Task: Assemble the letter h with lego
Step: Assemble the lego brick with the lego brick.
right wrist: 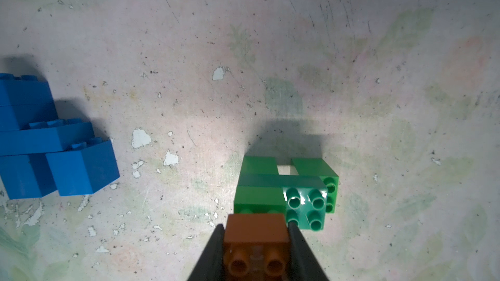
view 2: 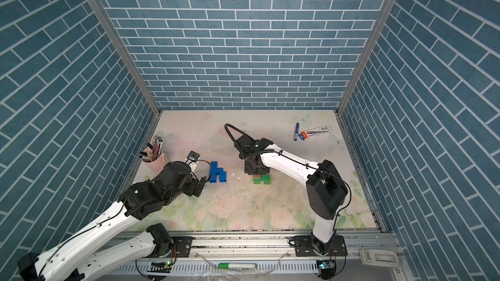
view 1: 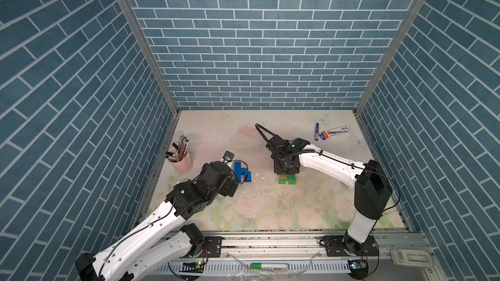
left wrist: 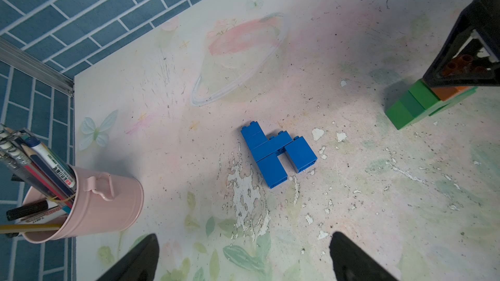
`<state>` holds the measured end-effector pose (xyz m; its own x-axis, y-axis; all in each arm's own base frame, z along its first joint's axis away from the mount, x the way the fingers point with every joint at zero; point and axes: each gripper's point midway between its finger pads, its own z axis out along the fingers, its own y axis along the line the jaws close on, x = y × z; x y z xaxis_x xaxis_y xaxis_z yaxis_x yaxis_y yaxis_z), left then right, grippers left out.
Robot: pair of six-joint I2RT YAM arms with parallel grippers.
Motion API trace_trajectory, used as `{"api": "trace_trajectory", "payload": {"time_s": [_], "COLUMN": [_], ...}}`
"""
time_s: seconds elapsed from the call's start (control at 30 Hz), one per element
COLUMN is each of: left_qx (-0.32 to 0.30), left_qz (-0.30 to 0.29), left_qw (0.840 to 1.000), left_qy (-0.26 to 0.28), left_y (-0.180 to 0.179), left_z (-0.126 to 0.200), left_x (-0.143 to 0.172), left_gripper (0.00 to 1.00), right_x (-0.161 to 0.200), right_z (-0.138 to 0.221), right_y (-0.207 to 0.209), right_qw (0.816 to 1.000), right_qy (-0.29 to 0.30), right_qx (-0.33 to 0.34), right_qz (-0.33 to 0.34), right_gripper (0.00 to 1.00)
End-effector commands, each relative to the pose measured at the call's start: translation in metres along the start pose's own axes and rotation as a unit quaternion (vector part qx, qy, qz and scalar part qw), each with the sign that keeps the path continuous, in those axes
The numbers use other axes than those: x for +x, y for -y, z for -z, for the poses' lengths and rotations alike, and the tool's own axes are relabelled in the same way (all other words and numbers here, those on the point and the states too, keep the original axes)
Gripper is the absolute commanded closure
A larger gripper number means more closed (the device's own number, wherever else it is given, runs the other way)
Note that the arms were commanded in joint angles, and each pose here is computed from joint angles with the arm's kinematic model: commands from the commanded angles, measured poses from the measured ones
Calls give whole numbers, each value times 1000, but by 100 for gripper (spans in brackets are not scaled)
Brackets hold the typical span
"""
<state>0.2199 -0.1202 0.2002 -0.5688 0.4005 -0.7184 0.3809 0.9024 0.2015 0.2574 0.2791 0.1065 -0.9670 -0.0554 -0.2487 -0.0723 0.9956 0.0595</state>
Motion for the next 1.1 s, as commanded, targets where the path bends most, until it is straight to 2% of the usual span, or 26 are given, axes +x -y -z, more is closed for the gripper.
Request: {"api": "trace_trajectory", "payload": {"time_s": [0.0, 0.17, 0.4, 0.63, 0.83, 0.93, 1.07], "left_qx": [0, 2, 2, 5, 9, 8, 9], "left_qz": [5, 4, 4, 4, 4, 4, 4], "left_qw": [1000, 1000, 1000, 1000, 1000, 1000, 1000], "left_qy": [3, 3, 3, 2, 0, 2, 2], "left_y": [-2, -2, -2, -1, 1, 0, 1], "left_z": [4, 4, 4, 4, 3, 4, 4], "left_x": [-2, -2, -2, -1, -2, -1, -2], "left_gripper": [1, 1, 1, 1, 1, 1, 1], "right_x": [4, 7, 2, 28, 43, 47, 31], "right_z": [0, -13, -12, -32, -48, -57, -31], "right_y": [8, 11, 17, 10, 29, 31, 18], "right_qw": [1000, 999, 999, 997, 992, 991, 997], "right_qy": [-6, -27, -10, -67, -95, -99, -63], "right_qx": [16, 34, 45, 25, 82, 85, 46], "right_qz": [-15, -12, -24, -25, -10, -13, -15], "right_gripper": [100, 100, 100, 100, 100, 100, 100]}}
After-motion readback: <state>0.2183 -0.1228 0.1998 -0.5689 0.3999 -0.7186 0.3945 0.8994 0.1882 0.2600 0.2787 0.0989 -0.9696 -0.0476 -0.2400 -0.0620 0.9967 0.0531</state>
